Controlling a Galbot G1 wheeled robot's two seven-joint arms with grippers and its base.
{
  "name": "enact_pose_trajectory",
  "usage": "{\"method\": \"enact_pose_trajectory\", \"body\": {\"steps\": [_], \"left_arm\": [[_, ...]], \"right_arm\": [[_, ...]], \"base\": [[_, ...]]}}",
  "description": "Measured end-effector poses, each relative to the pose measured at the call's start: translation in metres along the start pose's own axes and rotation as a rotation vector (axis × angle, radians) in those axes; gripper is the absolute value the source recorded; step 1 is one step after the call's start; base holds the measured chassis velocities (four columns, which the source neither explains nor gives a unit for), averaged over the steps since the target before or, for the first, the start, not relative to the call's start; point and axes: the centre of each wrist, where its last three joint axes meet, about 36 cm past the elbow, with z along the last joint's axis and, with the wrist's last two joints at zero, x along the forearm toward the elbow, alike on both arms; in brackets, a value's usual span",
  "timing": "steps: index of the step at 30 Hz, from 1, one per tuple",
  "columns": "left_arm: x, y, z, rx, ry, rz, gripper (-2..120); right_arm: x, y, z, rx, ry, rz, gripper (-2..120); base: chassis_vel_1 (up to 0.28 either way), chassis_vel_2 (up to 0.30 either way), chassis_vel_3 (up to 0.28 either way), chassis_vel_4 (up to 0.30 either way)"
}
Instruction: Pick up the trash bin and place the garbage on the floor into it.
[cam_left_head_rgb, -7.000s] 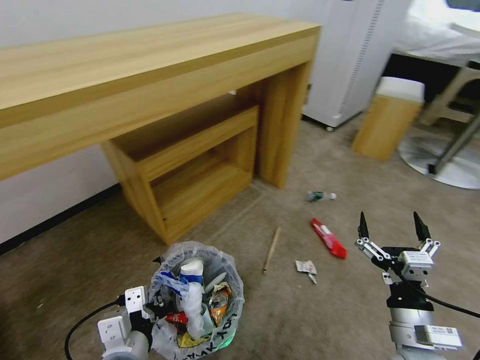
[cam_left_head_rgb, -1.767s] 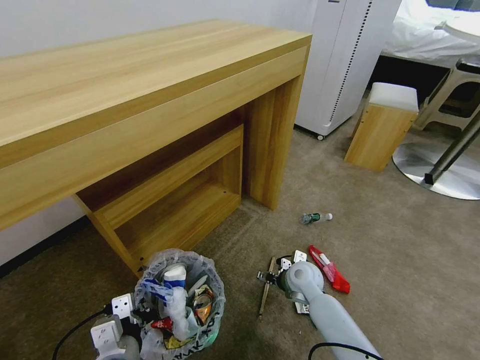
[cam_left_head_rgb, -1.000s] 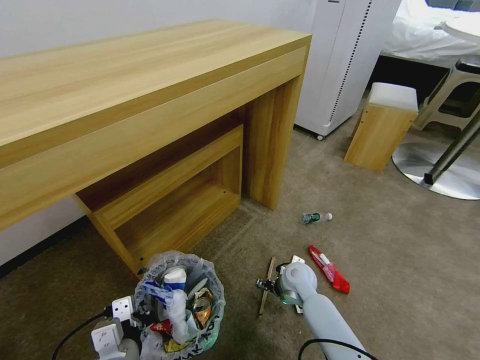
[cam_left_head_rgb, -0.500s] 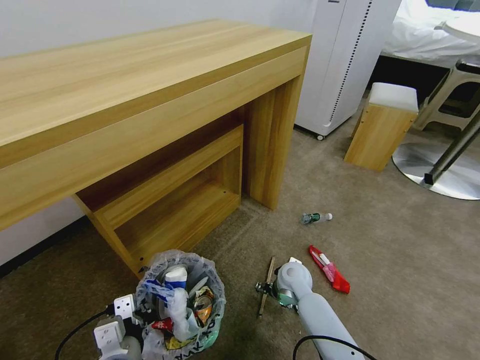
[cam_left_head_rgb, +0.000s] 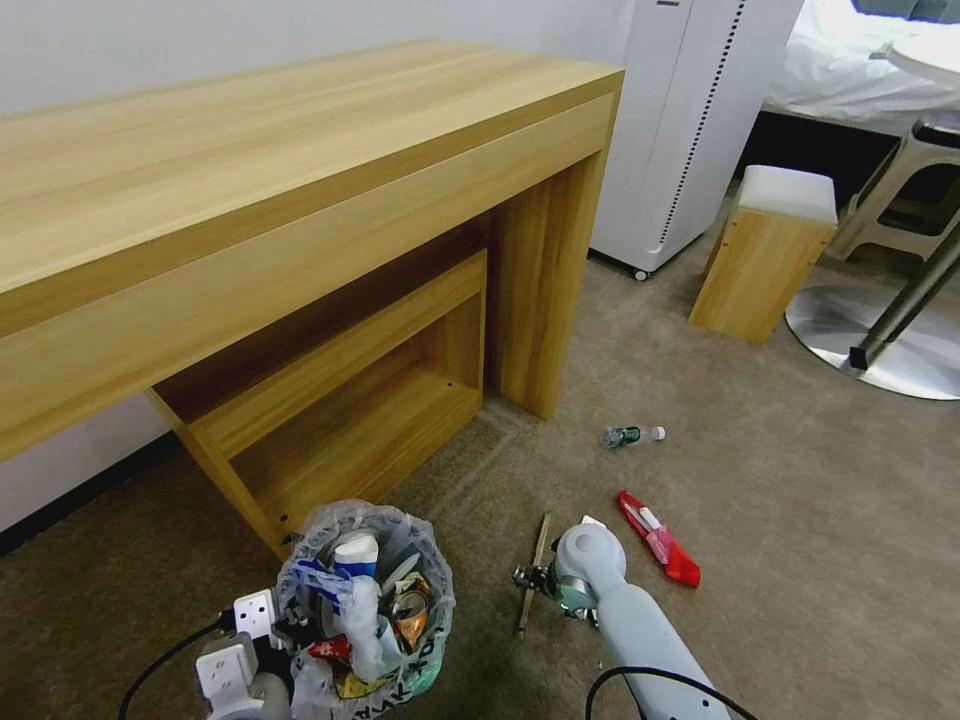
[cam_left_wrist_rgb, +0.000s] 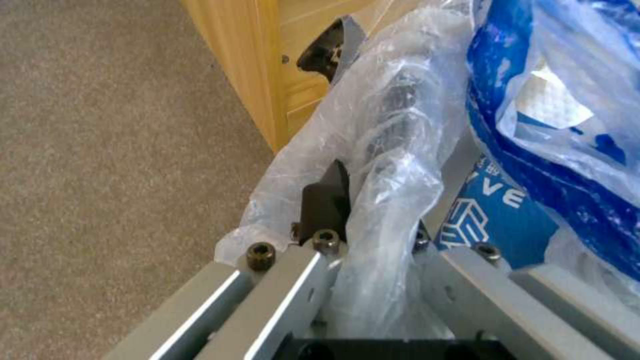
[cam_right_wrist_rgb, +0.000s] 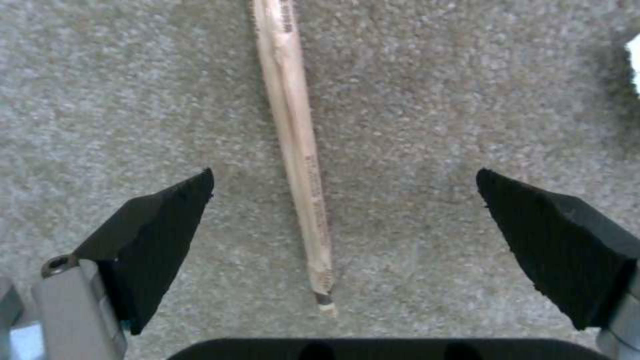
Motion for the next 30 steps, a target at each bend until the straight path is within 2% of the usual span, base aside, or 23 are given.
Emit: {"method": "enact_pose_trajectory", "body": {"steps": [2,3,4,6,7,10,12,14,16,18,20,22,30], "left_arm": [[0.001,0.0,0.0,-0.001,0.001,0.0,1],[0.002,0.0,0.0,-0.002,0.0,0.001,1],[0.002,0.0,0.0,-0.002,0.0,0.001,1],[0.002,0.0,0.0,-0.003,0.001,0.003,1],[0.002,0.0,0.0,-0.003,0.001,0.003,1],[0.003,0.0,0.0,-0.005,0.002,0.002,1],[0.003,0.0,0.0,-0.005,0.001,0.002,1],[0.003,0.0,0.0,-0.006,0.001,0.003,1],[0.003,0.0,0.0,-0.007,0.001,0.003,1],[0.003,0.0,0.001,-0.008,0.002,0.003,1],[0.003,0.0,0.002,-0.008,0.003,0.003,1],[0.004,0.0,0.003,-0.007,0.002,0.002,1],[0.004,0.001,0.003,-0.009,-0.001,0.002,1]], "right_arm": [[0.0,0.001,-0.001,-0.001,0.0,0.001,96],[-0.001,0.002,-0.002,-0.001,0.001,0.002,90],[-0.001,0.002,-0.002,-0.001,0.001,0.002,90],[-0.002,0.002,-0.002,-0.001,0.002,0.006,80],[-0.002,0.002,-0.002,-0.001,0.002,0.006,80],[-0.005,-0.001,-0.002,-0.003,0.002,0.012,64],[-0.006,-0.001,-0.002,-0.004,0.003,0.011,60],[-0.008,-0.003,-0.003,-0.002,0.0,0.014,48],[-0.007,-0.003,-0.004,-0.002,-0.001,0.011,44],[-0.007,-0.004,-0.006,-0.002,-0.003,0.004,33],[-0.008,-0.004,-0.006,-0.003,-0.003,0.003,32],[-0.01,-0.003,-0.007,-0.004,-0.001,-0.001,24],[-0.016,-0.001,-0.005,0.003,-0.002,0.001,18]], "base": [[0.0,0.0,0.0,0.0],[0.0,0.0,0.0,0.0],[0.0,0.0,0.0,0.0],[0.0,0.0,0.0,0.0],[0.0,0.0,0.0,0.0],[0.0,0.0,0.0,0.0],[0.0,0.0,0.0,0.0],[0.0,0.0,0.0,0.0],[0.0,0.0,0.0,0.0],[0.0,0.0,0.0,0.0],[0.0,0.0,0.0,0.0],[0.0,0.0,0.0,0.0],[0.0,0.0,0.0,0.0]]}}
